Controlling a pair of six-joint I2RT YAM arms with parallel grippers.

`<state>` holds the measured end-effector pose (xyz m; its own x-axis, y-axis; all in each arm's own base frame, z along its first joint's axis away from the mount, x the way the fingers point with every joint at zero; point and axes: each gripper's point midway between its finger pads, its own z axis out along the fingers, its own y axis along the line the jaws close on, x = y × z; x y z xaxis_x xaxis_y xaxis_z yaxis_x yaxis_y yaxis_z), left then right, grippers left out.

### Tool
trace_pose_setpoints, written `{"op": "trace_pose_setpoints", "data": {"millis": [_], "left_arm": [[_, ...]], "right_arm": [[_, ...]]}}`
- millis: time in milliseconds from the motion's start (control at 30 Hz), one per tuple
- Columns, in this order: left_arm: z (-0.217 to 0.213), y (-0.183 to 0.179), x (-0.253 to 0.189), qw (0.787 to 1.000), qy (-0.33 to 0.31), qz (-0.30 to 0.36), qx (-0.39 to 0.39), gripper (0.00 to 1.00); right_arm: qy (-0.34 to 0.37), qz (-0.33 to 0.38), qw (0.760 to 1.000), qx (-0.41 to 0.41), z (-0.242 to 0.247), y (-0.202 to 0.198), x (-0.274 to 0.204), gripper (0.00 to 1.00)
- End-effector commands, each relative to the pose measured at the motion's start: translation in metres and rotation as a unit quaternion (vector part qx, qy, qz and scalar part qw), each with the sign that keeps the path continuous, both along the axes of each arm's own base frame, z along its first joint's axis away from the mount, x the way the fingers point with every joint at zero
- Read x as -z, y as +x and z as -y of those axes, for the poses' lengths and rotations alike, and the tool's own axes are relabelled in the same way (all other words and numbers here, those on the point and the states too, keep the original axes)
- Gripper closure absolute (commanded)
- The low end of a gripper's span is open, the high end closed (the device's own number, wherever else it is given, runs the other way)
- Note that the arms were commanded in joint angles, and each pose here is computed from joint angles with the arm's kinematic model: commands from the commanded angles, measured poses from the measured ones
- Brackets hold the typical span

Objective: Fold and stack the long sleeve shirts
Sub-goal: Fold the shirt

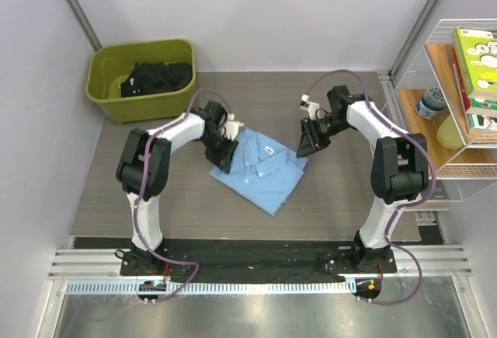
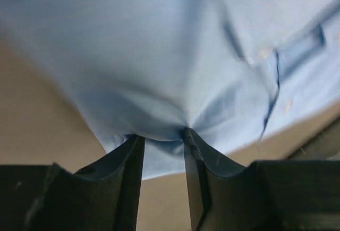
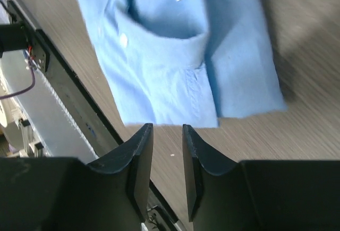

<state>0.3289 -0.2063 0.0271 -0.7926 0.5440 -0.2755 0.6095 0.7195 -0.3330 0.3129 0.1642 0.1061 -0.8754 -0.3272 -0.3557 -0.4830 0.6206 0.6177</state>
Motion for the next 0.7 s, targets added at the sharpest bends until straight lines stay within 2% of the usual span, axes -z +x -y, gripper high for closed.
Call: {"op": "trace_pose_setpoints", "data": {"millis": [0,33,100,133,200,333,433,667], "left_arm": [[0.041,-0.114,-0.023,0.992,-0.053,-0.111,0.037,0.64],[0.049,-0.123,-0.031,0.991,-0.064,-0.108,0.043,0.62],[0.05,-0.116,-0.052,0.994,-0.078,-0.078,0.023,0.55],[0.044,-0.105,-0.058,0.995,-0.079,-0.063,0.01,0.48],[0.025,-0.081,-0.074,0.994,-0.093,-0.046,-0.018,0.44],[0.018,-0.036,-0.12,0.987,-0.16,0.004,0.003,0.39],[0.021,-0.023,-0.121,0.986,-0.162,0.007,0.03,0.37],[0.035,-0.006,-0.091,0.984,-0.171,-0.033,0.047,0.36]], "right_arm": [[-0.015,0.044,0.999,0.013,0.031,0.028,-0.014,0.66],[-0.02,0.033,0.999,0.009,0.034,0.027,-0.01,0.66],[-0.026,0.049,0.998,-0.009,0.038,0.03,-0.011,0.65],[-0.026,0.051,0.998,-0.016,0.038,0.029,-0.012,0.64],[-0.027,0.057,0.998,-0.025,0.038,0.028,-0.012,0.64],[-0.022,0.077,0.996,-0.049,0.038,0.028,-0.013,0.59],[-0.018,0.096,0.993,-0.063,0.035,0.035,-0.013,0.54],[-0.041,0.109,0.987,-0.108,0.03,0.046,0.01,0.5]]}}
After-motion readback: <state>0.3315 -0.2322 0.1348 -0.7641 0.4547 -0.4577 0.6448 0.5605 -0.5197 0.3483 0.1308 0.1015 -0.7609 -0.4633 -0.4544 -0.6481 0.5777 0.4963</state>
